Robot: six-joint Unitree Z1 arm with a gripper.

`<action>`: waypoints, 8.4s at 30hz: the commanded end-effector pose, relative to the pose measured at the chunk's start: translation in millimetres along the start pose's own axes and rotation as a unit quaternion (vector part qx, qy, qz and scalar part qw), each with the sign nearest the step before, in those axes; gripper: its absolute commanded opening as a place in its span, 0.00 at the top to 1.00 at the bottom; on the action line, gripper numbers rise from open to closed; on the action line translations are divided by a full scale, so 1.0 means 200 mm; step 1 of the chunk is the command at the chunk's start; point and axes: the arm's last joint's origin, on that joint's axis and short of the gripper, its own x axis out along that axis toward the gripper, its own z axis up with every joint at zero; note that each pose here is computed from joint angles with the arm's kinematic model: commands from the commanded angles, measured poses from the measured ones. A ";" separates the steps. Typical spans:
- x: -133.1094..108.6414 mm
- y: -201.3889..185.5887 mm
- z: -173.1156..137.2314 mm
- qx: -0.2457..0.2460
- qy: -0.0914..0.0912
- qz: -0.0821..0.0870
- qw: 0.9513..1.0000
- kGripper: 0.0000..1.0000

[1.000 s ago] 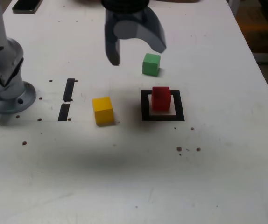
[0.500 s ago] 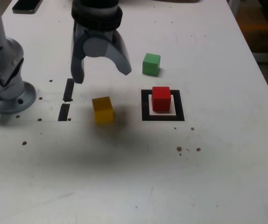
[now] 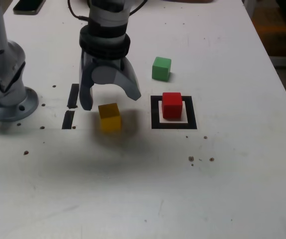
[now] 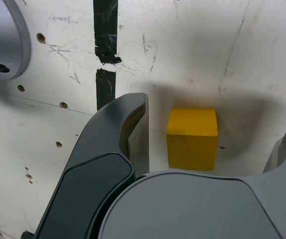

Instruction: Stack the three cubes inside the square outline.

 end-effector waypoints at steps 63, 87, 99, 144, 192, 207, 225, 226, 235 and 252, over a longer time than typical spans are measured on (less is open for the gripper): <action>-0.47 -0.08 0.17 0.025 -0.070 0.042 0.996 0.79; -0.31 -0.14 0.45 0.041 -0.113 0.052 0.991 0.74; -0.22 -0.09 0.47 0.027 -0.102 0.049 0.993 0.51; -0.42 0.12 0.19 -0.006 -0.209 0.094 0.973 0.17; -0.01 0.55 0.47 0.062 -0.160 0.118 0.978 0.10; 0.05 0.56 0.49 0.125 -0.136 0.116 0.976 0.28; -0.05 0.56 0.52 0.120 -0.160 0.114 0.973 0.92; -0.06 0.56 0.51 0.121 -0.154 0.113 0.974 0.92; -0.39 0.46 0.38 0.150 -0.120 0.106 0.976 0.92; -0.65 0.15 0.35 0.174 -0.139 0.059 0.973 0.91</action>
